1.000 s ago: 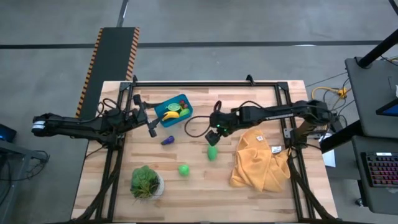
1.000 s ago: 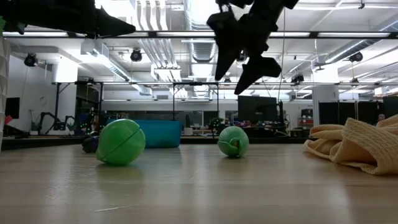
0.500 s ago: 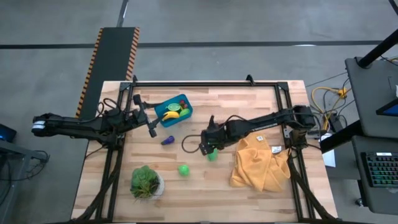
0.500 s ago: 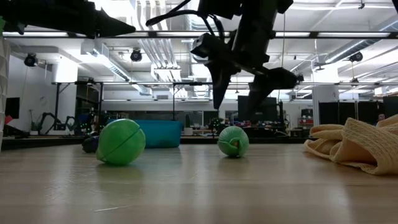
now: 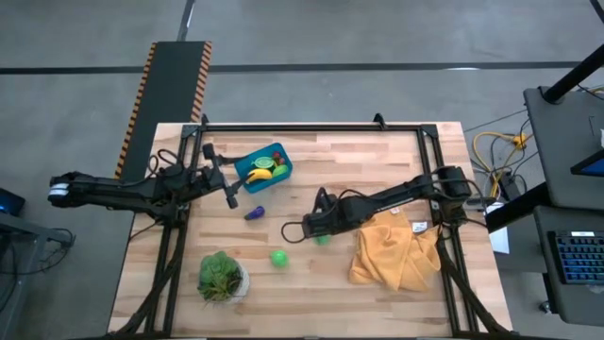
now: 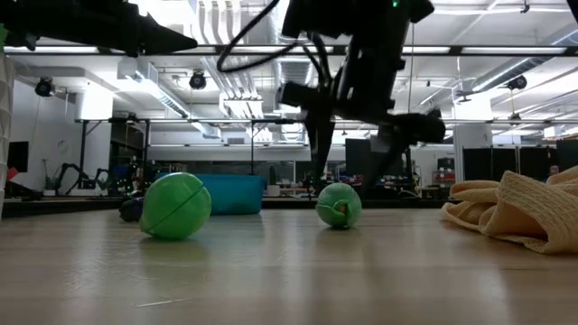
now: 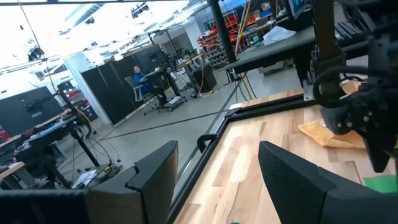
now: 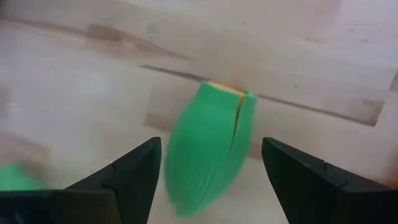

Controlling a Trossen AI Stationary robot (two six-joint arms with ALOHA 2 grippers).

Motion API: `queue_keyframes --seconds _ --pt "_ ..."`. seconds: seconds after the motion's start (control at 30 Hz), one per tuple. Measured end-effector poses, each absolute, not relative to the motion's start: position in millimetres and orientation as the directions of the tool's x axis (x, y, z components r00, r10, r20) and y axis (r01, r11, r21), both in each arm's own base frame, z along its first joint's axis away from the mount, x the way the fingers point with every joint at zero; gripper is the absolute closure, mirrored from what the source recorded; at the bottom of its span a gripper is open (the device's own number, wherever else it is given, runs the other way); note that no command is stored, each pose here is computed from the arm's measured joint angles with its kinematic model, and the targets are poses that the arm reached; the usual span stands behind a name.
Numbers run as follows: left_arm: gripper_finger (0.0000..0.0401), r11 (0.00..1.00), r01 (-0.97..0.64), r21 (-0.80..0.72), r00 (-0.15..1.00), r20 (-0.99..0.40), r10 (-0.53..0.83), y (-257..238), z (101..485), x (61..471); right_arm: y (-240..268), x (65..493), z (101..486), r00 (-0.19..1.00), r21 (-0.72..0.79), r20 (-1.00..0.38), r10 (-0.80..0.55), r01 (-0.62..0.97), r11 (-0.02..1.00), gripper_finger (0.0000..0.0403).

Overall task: Pick and placing Produce into tupperware
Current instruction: Put the large corn into the blue bin

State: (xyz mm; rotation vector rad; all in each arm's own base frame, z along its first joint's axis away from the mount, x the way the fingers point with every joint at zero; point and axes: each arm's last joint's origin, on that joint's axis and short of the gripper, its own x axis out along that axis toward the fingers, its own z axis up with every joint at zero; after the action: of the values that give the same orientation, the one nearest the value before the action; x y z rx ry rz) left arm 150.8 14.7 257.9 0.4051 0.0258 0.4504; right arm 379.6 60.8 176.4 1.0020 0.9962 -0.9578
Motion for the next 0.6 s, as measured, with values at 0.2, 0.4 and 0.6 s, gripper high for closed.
queue_keyframes --seconds 0.2,0.4,0.6 --pt "0.0192 0.822 -0.417 0.388 0.902 0.061 0.428 14.7 257.0 150.9 61.9 385.1 152.4 0.209 0.162 -0.963 -0.170 0.954 0.252 0.0133" --pt "0.0192 0.822 -0.417 0.388 0.902 0.060 0.428 14.7 256.9 151.0 62.2 386.6 143.8 0.190 0.144 -0.967 -0.171 0.957 0.253 0.0133" --pt "0.0192 0.822 -0.417 0.388 0.902 0.062 0.428 14.7 257.3 151.2 62.2 386.5 141.8 0.183 0.135 -0.968 -0.173 0.958 0.254 0.0133"
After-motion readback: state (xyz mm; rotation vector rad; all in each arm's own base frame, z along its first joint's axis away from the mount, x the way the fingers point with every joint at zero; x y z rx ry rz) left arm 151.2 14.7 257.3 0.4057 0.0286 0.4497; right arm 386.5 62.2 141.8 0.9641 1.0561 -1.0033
